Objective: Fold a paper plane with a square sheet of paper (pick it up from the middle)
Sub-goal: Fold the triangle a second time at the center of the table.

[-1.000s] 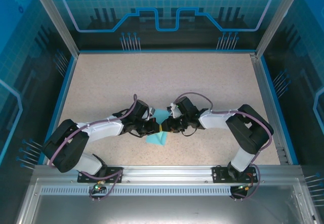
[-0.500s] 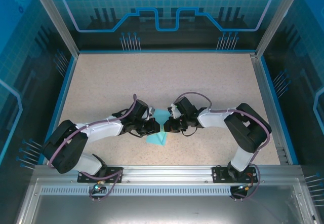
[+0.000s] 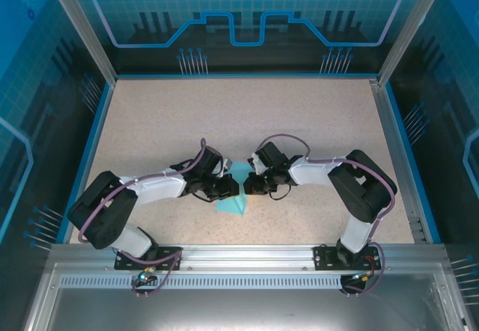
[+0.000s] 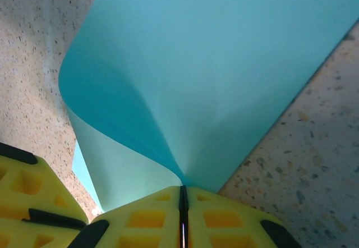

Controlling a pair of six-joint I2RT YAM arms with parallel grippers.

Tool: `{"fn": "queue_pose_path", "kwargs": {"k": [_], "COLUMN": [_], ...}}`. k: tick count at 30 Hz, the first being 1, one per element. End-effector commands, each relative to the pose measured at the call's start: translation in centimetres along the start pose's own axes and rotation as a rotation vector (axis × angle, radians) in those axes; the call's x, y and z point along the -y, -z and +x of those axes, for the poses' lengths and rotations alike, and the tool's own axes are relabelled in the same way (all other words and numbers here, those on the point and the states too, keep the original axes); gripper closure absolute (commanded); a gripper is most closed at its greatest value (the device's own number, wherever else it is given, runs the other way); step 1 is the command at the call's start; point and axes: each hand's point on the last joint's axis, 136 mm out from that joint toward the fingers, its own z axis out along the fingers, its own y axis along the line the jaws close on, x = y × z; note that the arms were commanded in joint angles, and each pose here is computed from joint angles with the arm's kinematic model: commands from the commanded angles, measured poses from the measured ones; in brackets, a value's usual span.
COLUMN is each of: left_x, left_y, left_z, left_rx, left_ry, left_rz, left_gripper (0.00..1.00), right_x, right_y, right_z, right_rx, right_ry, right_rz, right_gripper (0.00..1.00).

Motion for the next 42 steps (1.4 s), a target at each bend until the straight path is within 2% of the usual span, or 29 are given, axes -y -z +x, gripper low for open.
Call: {"fn": "queue_pose_path", "kwargs": {"k": [1,42], "left_x": [1.1,0.0], "left_y": [-0.1,-1.4], "left_z": [-0.4,0.2], "left_rx": [-0.011,-0.062], "left_ry": [-0.020,0.006], "left_rz": [0.042,0.020], "left_gripper": [0.87,0.88], "right_x": [0.2,0.3], "right_y": [0.0,0.1], "right_z": [-0.2,-1.0], "right_rx": [-0.006,-0.003], "right_ry": [0.008,0.015], "right_rz": [0.021,0.050], "right_gripper": [0.90,0.91]}}
